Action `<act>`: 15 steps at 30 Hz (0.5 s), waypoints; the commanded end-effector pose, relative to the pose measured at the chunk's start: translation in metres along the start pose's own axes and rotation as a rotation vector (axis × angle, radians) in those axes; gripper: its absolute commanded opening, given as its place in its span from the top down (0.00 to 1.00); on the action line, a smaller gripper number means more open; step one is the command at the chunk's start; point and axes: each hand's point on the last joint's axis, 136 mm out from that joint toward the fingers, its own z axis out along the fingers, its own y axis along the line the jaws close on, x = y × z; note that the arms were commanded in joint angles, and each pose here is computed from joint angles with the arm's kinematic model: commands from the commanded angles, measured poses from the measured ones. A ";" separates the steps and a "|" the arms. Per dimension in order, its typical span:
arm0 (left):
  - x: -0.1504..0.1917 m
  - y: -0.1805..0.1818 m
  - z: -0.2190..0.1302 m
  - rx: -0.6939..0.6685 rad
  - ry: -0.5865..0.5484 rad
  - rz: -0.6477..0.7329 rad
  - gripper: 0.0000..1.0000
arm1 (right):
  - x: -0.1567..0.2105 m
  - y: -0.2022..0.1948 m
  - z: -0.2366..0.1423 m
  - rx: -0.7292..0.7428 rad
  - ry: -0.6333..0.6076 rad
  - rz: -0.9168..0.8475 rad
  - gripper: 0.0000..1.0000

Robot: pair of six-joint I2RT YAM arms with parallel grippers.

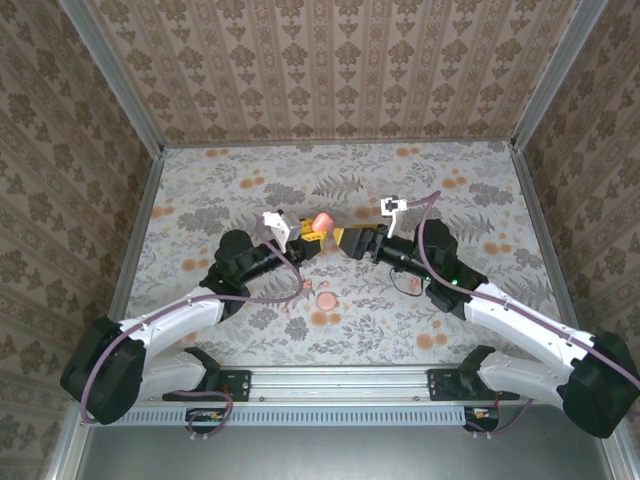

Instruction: Insert the wireless bluetooth earbuds into the charging case

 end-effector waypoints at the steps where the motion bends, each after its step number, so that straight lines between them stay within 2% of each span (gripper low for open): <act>1: -0.032 -0.018 -0.002 0.120 -0.074 -0.025 0.83 | -0.003 0.003 -0.012 -0.021 0.026 -0.188 0.24; 8: -0.045 -0.043 -0.006 0.319 -0.087 -0.063 0.83 | 0.001 0.031 -0.045 -0.216 0.100 -0.719 0.28; 11: -0.050 -0.053 -0.007 0.397 -0.085 -0.067 0.83 | 0.003 0.032 -0.052 -0.250 0.149 -0.844 0.32; 15: -0.053 -0.064 -0.009 0.478 -0.080 -0.055 0.83 | 0.006 0.034 -0.053 -0.301 0.252 -0.889 0.35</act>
